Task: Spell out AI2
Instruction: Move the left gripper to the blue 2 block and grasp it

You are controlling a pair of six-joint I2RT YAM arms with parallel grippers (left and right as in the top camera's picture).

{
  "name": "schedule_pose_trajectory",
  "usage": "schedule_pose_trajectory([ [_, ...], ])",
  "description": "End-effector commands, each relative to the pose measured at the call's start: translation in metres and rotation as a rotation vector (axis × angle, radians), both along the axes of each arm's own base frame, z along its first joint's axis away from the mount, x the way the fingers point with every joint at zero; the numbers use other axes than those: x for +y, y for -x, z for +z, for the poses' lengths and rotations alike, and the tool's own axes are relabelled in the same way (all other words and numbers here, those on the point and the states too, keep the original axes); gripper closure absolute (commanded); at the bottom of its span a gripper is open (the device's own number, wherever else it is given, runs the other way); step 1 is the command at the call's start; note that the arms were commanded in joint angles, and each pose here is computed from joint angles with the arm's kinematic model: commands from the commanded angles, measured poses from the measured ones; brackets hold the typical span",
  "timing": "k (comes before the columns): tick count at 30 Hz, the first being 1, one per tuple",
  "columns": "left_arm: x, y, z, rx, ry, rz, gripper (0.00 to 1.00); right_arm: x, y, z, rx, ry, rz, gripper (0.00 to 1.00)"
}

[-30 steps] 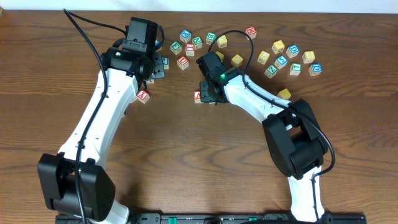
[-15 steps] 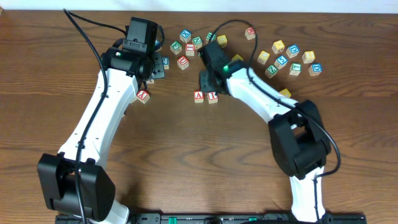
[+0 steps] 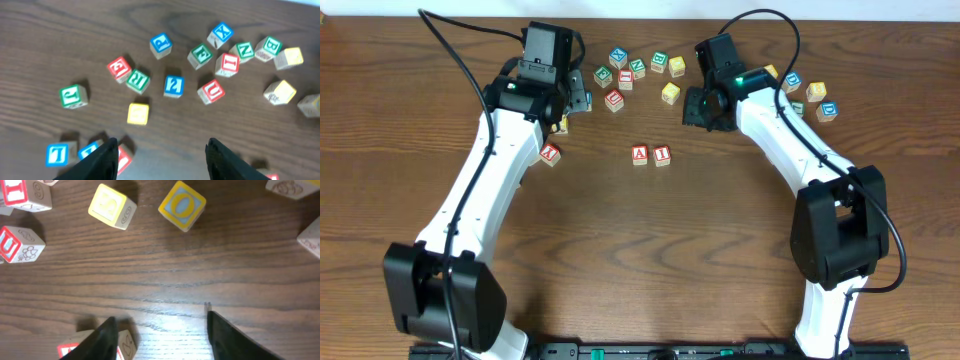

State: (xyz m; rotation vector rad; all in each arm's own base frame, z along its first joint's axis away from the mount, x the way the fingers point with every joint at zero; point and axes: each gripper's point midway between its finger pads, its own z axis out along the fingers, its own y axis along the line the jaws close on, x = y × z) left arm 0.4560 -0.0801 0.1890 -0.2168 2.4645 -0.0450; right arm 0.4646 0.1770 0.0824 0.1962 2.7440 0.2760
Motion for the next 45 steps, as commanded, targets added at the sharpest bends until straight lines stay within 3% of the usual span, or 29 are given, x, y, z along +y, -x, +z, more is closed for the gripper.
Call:
schedule_pose_trajectory([
  [1,0.000,-0.014,-0.008,-0.008,-0.002,0.009,0.42,-0.002,-0.003,0.013,-0.023,-0.006,-0.011,0.43],
  [9,-0.013,-0.041,-0.003,-0.080,0.002,-0.066,0.39,-0.005,0.004,0.009,0.009,0.009,-0.006,0.32],
  [15,-0.020,-0.073,-0.024,-0.014,-0.039,-0.103,0.40,-0.007,0.008,0.007,0.022,0.025,0.018,0.30],
  [21,-0.023,-0.092,-0.054,0.048,-0.061,-0.119,0.52,-0.010,0.017,0.004,0.059,0.039,0.021,0.29],
  [36,-0.021,-0.090,-0.141,0.204,-0.073,-0.119,0.52,-0.010,0.021,0.002,0.075,0.056,0.048,0.24],
  [45,-0.021,-0.091,-0.150,0.210,-0.074,-0.119,0.51,-0.011,0.024,0.001,0.083,0.060,0.049,0.24],
])
